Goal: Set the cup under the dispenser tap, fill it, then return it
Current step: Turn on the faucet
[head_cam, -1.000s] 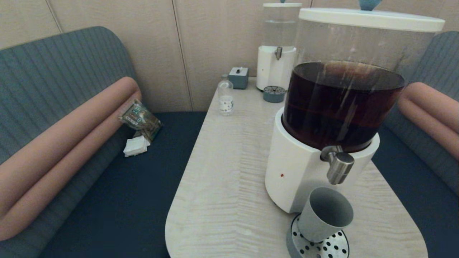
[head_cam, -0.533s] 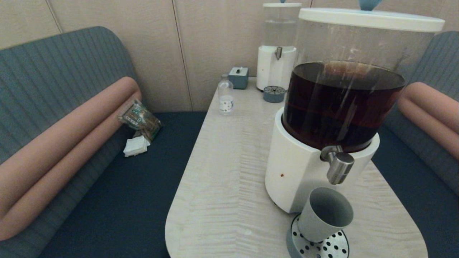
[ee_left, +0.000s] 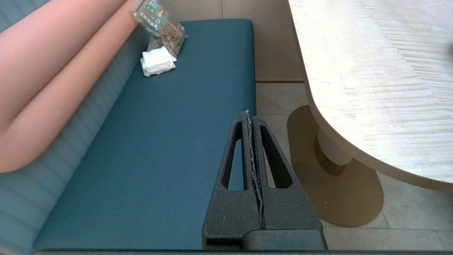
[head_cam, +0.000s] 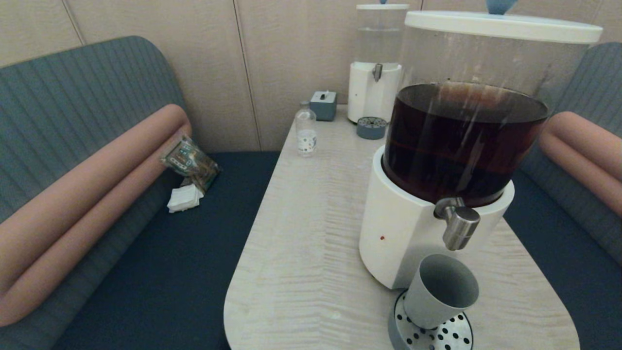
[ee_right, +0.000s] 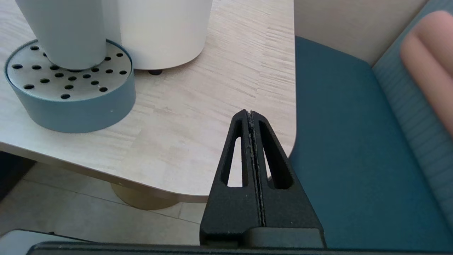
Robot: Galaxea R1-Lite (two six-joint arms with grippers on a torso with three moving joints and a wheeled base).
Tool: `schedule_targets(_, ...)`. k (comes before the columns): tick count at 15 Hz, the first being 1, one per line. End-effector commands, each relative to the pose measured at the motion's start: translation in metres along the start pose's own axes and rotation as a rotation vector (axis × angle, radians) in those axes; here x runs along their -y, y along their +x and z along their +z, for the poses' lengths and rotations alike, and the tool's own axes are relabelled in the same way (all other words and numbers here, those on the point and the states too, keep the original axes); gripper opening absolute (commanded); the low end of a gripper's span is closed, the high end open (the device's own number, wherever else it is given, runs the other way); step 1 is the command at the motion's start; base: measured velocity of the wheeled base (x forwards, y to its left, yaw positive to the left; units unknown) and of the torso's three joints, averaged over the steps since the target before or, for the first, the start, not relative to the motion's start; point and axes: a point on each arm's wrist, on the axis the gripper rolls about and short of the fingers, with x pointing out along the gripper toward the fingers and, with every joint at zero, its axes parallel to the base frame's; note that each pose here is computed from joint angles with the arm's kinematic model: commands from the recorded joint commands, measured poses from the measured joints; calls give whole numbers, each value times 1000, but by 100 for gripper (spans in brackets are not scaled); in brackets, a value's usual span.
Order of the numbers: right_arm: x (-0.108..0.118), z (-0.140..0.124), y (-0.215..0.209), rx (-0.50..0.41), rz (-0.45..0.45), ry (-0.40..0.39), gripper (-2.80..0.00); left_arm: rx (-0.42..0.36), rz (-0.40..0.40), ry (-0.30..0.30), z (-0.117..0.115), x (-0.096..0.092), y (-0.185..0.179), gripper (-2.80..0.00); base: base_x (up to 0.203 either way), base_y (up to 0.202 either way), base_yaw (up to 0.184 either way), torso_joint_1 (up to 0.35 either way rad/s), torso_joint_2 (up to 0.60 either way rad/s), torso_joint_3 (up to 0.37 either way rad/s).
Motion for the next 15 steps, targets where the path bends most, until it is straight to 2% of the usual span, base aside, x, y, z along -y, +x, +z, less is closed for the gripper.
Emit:
schedule_targets(1, -1, -3, 0, -3, 1, -7, -280, -2, 0, 0, 0, 0, 0, -280, 0, 0, 0, 0, 0, 0)
schedule_targets(7, 0, -2, 0, -15, 3, 4, -280, -1, 0, 0, 0, 0, 0, -280, 0, 0, 0, 0, 0, 0)
schedule_targets(9, 2, 13, -3, 10, -2, 22, -280, 0, 0, 0, 0, 0, 0, -280, 0, 0, 0, 0, 0, 0)
schedule_targets(11, 13, 67, -11, 84, -15, 113, -280, -2, 0, 0, 0, 0, 0, -280, 0, 0, 0, 0, 0, 0)
schedule_targets(12, 22, 107, -16, 130, -17, 153, -280, -1, 0, 0, 0, 0, 0, -280, 0, 0, 0, 0, 0, 0)
schedule_targets(15, 43, 209, 13, 125, 28, 226, -280, -2, 0, 0, 0, 0, 0, -280, 0, 0, 0, 0, 0, 0)
